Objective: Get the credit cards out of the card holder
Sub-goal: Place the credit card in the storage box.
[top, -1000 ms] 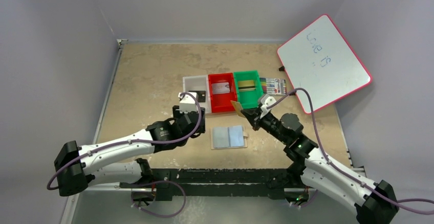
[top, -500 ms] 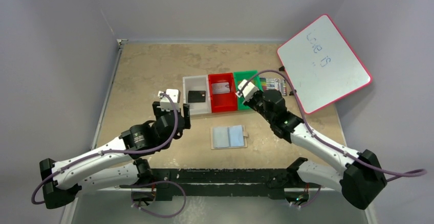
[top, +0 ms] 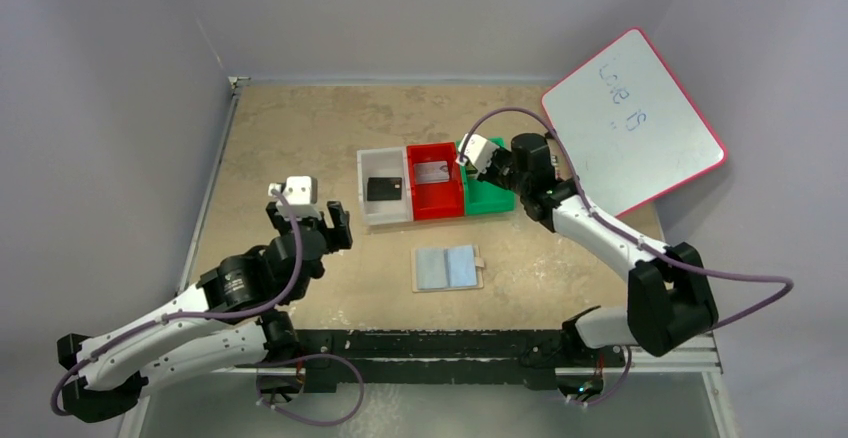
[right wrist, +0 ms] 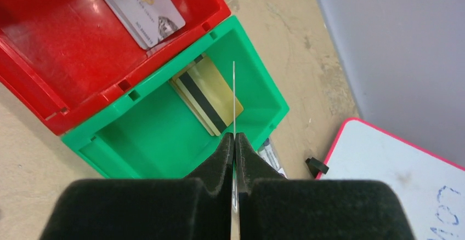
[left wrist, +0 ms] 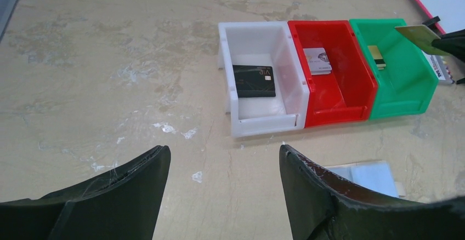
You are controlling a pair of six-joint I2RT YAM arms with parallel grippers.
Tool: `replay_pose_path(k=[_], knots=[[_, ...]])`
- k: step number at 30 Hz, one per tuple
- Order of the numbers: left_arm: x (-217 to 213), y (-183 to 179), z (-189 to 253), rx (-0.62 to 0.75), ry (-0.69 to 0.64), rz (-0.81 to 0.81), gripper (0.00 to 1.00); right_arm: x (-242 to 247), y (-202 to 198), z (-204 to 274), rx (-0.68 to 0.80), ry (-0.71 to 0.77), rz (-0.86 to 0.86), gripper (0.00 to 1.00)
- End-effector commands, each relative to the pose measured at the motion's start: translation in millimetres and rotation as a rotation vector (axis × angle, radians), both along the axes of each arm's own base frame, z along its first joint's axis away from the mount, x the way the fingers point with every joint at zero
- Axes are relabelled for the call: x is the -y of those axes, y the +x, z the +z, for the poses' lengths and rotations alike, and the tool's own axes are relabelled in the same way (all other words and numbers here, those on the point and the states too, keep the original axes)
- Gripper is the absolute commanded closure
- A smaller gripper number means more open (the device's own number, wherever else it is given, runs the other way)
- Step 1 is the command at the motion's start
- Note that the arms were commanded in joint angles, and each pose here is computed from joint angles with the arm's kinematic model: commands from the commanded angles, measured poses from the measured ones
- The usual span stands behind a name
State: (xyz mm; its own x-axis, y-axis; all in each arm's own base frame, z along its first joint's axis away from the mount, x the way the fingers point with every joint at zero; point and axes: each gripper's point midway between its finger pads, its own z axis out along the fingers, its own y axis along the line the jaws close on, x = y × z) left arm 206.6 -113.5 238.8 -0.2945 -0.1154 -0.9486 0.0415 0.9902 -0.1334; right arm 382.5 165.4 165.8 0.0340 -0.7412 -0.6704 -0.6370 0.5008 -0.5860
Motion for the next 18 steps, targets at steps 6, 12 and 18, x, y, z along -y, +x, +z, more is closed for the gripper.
replay_pose_path(k=[6,12,18], knots=[[-7.9,0.7,10.1,0.045,-0.052,0.038,0.27,-5.0,26.6,0.5,0.022,-0.074,0.058,1.00],[-10.7,-0.3,11.3,0.048,-0.052,0.049,0.27,-4.5,37.4,-19.2,-0.004,-0.120,0.060,1.00],[-14.4,-3.8,13.8,0.060,-0.063,0.054,0.27,-4.5,49.7,-31.2,-0.026,-0.180,0.076,1.00]])
